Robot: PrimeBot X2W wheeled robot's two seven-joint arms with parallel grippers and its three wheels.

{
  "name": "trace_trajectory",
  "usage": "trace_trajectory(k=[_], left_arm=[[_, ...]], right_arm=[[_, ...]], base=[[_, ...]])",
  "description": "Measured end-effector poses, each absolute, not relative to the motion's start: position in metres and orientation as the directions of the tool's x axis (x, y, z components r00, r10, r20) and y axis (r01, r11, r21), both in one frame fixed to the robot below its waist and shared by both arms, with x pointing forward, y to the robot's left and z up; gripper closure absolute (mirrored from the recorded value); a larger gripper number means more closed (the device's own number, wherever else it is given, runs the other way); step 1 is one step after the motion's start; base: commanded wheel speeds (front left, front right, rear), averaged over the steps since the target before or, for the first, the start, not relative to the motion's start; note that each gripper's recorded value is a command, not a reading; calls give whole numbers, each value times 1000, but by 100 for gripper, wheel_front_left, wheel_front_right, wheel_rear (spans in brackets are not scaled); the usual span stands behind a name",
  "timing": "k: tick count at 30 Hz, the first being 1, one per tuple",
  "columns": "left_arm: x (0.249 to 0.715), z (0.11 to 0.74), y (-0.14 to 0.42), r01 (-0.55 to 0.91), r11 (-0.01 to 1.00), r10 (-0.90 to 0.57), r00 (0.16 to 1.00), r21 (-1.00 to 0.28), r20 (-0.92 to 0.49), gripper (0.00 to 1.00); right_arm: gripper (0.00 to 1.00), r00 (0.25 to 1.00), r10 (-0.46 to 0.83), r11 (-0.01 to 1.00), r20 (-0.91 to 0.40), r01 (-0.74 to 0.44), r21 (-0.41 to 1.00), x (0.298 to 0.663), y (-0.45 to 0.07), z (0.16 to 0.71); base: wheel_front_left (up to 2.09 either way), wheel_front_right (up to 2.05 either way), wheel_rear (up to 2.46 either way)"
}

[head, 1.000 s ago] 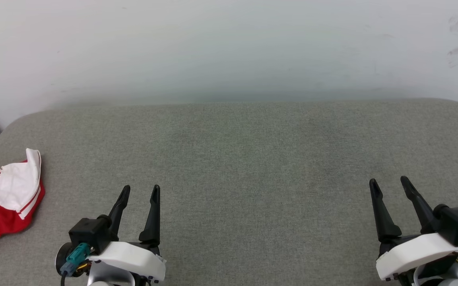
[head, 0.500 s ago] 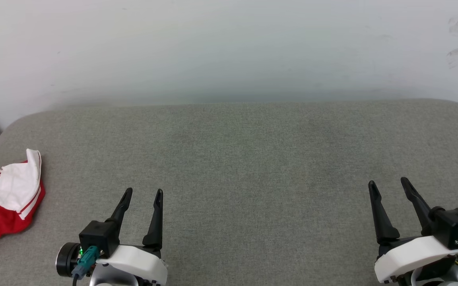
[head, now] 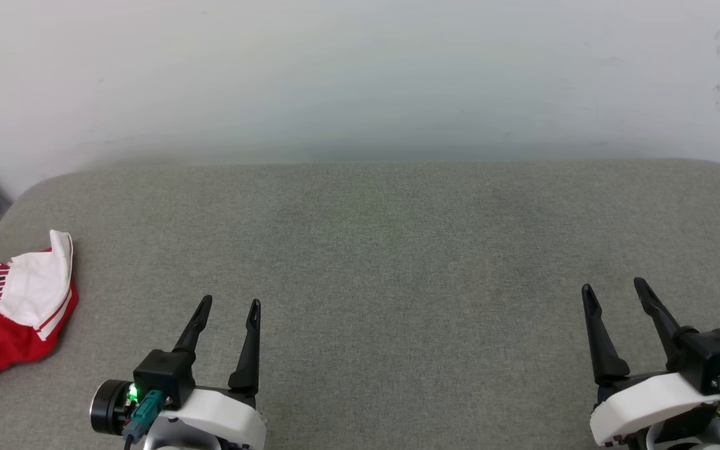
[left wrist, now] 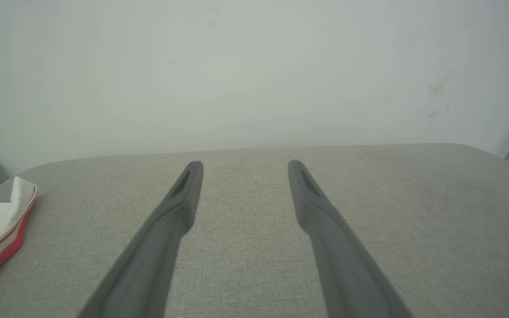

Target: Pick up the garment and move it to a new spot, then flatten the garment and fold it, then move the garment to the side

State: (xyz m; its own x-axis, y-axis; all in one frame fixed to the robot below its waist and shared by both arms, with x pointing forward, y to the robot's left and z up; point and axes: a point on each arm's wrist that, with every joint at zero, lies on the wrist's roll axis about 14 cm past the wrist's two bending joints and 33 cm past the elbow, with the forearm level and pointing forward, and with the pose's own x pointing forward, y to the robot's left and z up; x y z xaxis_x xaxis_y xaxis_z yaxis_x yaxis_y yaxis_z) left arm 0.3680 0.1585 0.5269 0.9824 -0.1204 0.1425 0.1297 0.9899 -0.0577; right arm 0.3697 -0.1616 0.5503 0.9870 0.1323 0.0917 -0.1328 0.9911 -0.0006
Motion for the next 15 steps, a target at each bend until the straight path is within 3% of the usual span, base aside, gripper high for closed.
trace_trajectory(k=[15], left_arm=[[368,526,159,131,989,-120,983,-72,142,0]], right_arm=[[0,989,120,992,87,-122,15,369,-165,548]], base=[[0,0,0]])
